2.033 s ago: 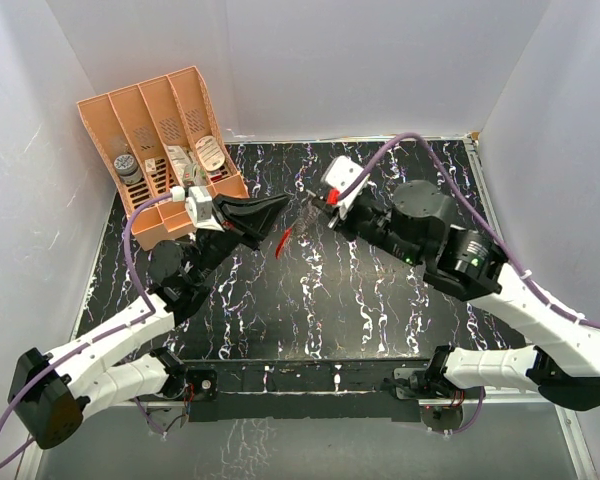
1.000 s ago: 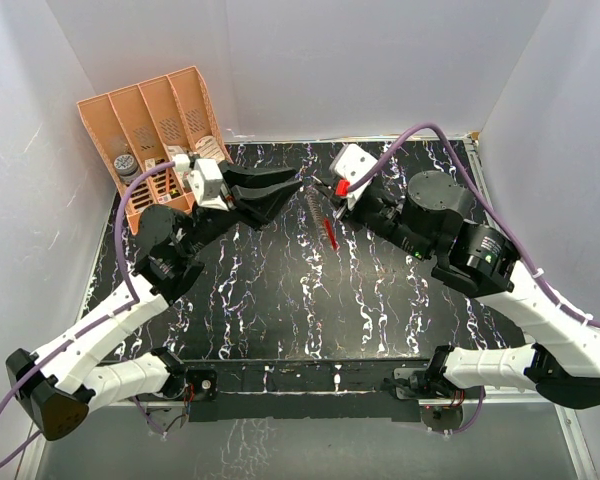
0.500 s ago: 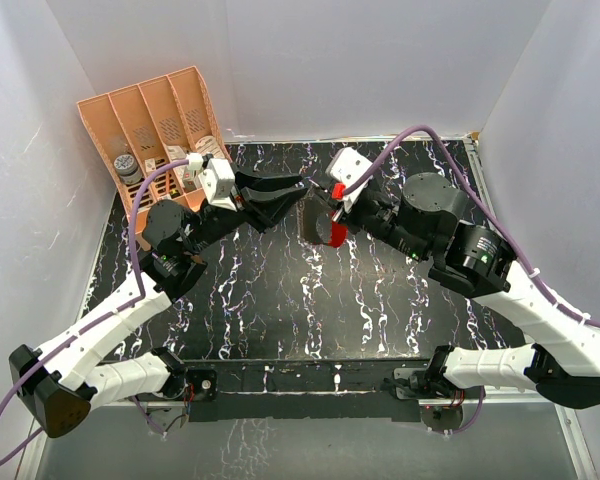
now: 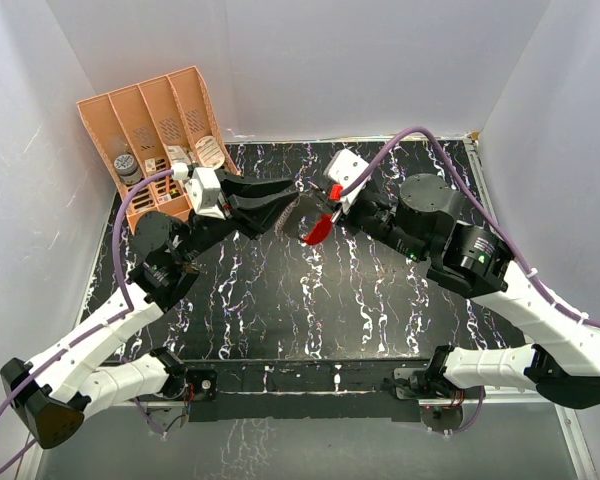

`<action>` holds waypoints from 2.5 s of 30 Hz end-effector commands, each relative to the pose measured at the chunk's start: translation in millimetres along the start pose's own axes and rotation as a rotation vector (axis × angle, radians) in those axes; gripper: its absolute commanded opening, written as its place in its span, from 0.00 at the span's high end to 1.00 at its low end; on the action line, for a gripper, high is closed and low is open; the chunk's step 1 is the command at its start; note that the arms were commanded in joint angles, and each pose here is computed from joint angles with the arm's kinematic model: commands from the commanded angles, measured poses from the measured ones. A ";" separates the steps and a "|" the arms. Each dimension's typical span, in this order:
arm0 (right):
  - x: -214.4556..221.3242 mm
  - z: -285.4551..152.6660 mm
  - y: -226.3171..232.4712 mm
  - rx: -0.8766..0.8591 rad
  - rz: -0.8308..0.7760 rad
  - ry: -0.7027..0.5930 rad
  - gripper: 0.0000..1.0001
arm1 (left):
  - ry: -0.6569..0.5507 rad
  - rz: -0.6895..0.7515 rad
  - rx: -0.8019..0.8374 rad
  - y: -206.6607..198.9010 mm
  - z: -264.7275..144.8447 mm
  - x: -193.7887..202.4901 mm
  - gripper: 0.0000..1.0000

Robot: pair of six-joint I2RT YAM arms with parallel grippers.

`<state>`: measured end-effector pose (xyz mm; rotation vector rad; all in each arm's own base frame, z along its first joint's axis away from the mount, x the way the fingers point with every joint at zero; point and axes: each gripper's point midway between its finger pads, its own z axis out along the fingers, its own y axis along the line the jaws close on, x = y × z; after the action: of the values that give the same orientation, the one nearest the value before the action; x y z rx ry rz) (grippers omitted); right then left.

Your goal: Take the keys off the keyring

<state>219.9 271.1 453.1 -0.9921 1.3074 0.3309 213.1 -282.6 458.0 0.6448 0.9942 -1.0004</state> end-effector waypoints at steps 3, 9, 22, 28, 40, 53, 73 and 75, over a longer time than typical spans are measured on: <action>-25.6 -7.1 -11.5 0.039 0.018 -0.097 1.00 | -0.027 -0.019 0.071 -14.3 2.1 -16.0 0.73; -25.7 -6.0 -9.7 0.031 0.021 -0.098 1.00 | 0.007 -0.044 0.087 -13.0 7.7 -0.1 0.74; -23.6 -5.6 -8.0 0.026 0.021 -0.095 1.00 | -0.061 -0.006 0.045 -3.4 12.9 -10.8 0.79; -23.8 -4.7 -7.5 0.024 0.021 -0.096 1.00 | -0.038 -0.024 0.065 -4.8 16.5 -2.6 0.84; -24.0 -3.1 -5.7 0.014 0.021 -0.096 1.00 | -0.068 -0.004 0.039 -1.5 12.8 -6.9 0.96; -13.2 -6.2 -3.5 0.022 0.038 -0.077 1.00 | -0.218 0.016 -0.007 2.9 2.6 -30.4 1.00; 9.2 11.5 33.2 -0.088 0.113 -0.089 1.00 | -0.337 0.055 -0.005 -0.3 -5.3 -52.3 1.00; 7.9 14.8 41.7 -0.132 0.119 -0.095 1.00 | -0.341 0.059 -0.008 0.4 -5.4 -51.8 1.00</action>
<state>212.0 289.0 421.1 -0.9783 1.3149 0.4594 216.1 -281.2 465.8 0.5410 0.8319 -1.0454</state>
